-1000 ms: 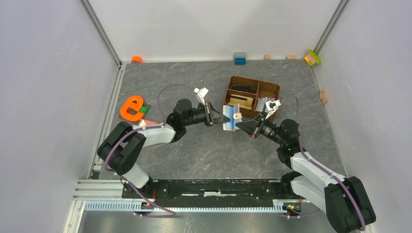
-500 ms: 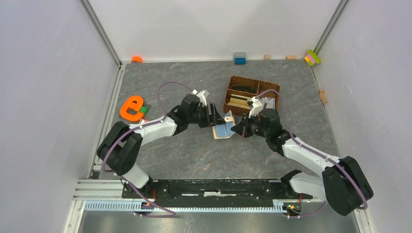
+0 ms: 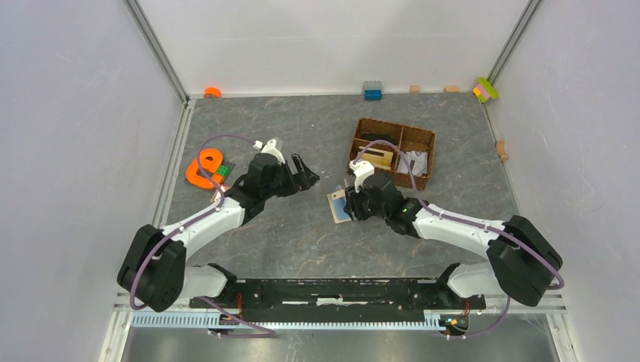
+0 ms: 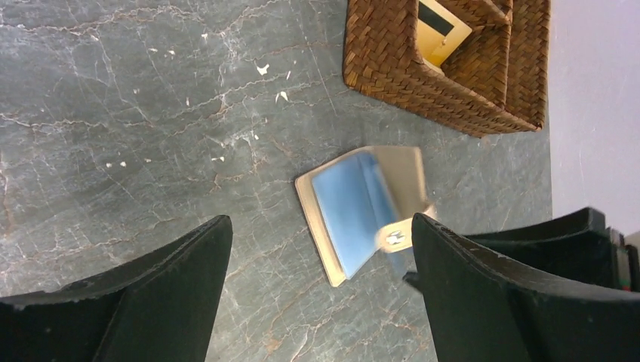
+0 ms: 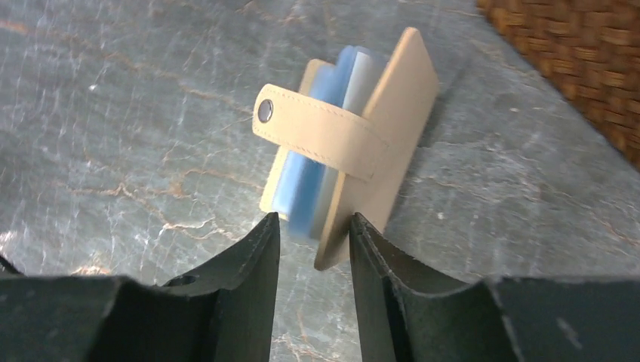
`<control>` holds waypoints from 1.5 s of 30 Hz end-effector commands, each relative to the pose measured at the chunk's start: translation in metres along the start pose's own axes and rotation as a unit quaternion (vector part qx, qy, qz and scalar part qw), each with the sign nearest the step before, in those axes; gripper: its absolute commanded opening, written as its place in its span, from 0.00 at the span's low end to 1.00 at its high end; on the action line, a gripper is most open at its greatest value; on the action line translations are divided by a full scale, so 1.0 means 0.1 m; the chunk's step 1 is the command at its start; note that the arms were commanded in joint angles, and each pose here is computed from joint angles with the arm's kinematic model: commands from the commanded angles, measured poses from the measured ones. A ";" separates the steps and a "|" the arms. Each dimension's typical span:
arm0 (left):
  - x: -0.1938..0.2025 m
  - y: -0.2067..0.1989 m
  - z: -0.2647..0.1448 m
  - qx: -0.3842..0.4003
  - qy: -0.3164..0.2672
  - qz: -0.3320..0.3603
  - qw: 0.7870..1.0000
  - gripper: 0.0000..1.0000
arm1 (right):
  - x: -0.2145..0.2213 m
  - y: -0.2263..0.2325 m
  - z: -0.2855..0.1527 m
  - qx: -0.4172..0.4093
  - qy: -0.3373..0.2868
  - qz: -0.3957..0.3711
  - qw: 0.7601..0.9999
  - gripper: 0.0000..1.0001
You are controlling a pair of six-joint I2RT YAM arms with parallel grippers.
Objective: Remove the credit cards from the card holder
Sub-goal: Close the card holder at the center of the board.
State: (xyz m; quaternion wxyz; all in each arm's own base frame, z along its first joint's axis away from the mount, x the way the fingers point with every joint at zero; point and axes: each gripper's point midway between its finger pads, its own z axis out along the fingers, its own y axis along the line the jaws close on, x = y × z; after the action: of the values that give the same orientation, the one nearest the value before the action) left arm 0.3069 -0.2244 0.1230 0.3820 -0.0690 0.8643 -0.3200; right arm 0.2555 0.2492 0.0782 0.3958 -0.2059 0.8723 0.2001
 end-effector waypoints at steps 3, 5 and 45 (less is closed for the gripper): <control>-0.01 -0.14 0.11 0.036 0.001 0.011 0.999 0.94 | -0.15 0.42 -0.01 -0.098 -0.022 -0.039 0.994 0.47; 0.05 -0.19 0.16 0.055 0.017 0.012 0.998 0.91 | -0.14 0.46 0.00 -0.110 -0.017 -0.041 0.993 0.50; 0.80 -0.08 0.79 0.060 0.187 -0.006 0.980 0.07 | 0.25 -0.21 0.46 0.071 0.055 -0.013 0.996 0.00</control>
State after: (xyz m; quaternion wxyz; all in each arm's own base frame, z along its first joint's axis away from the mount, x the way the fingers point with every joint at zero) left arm 0.2997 -0.3020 0.0612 0.2396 0.0168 0.8835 -0.4021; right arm 0.2670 0.2549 0.0256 0.3602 -0.2183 0.8950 0.1472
